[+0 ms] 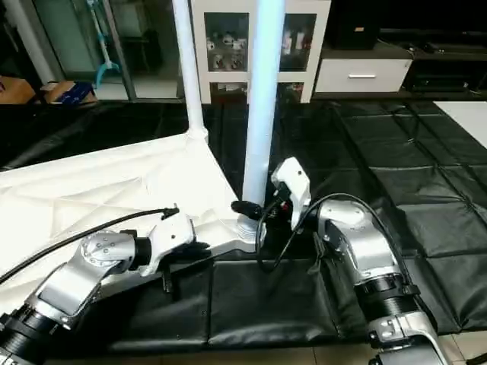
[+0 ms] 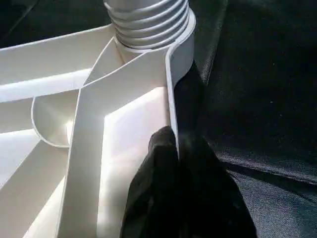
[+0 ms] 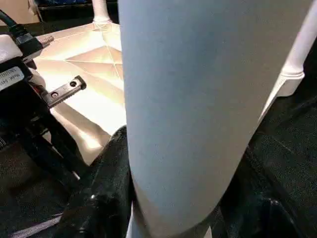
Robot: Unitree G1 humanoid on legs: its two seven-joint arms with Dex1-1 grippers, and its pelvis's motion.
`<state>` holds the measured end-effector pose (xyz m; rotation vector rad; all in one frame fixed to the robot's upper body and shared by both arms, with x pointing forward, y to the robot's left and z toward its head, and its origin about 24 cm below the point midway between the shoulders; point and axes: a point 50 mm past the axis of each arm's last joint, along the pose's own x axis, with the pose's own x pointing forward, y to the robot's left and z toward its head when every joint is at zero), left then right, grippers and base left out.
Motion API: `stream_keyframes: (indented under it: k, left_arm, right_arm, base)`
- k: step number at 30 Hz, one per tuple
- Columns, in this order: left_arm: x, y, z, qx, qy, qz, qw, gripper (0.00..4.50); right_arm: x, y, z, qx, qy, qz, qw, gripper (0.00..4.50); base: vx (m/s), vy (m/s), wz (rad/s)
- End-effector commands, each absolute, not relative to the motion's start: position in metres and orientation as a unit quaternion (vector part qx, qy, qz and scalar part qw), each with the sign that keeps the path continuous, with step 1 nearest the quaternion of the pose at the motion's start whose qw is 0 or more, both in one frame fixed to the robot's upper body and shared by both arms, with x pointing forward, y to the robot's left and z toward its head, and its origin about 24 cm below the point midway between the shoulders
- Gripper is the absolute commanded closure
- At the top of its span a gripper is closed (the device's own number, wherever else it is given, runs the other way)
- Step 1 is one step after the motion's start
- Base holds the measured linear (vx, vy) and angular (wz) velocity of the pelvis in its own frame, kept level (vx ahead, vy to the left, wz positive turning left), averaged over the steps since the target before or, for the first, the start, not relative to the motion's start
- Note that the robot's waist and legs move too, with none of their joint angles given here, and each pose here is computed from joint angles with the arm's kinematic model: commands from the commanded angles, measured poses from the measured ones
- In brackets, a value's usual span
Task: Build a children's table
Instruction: Insert table leg to table base
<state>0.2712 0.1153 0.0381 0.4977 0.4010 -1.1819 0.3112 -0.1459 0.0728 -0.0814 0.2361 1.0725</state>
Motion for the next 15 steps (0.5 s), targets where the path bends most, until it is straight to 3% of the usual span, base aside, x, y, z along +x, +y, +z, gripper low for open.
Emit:
stream_keyframes:
  k: [1, 15]
  left_arm:
    - [0.2617, 0.1056, 0.0326, 0.234, 0.194, -0.582, 0.754, 4.50]
    - [0.2678, 0.1090, 0.0329, 0.239, 0.198, -0.563, 0.766, 4.50]
  right_arm:
    - [0.2978, -0.1624, 0.0293, -0.040, 0.217, 0.466, 0.857, 2.66]
    - [0.3048, -0.1603, 0.0335, -0.029, 0.188, 0.438, 0.879, 2.66]
  base:
    - [0.000, 0.000, 0.00]
    - [0.000, 0.000, 0.00]
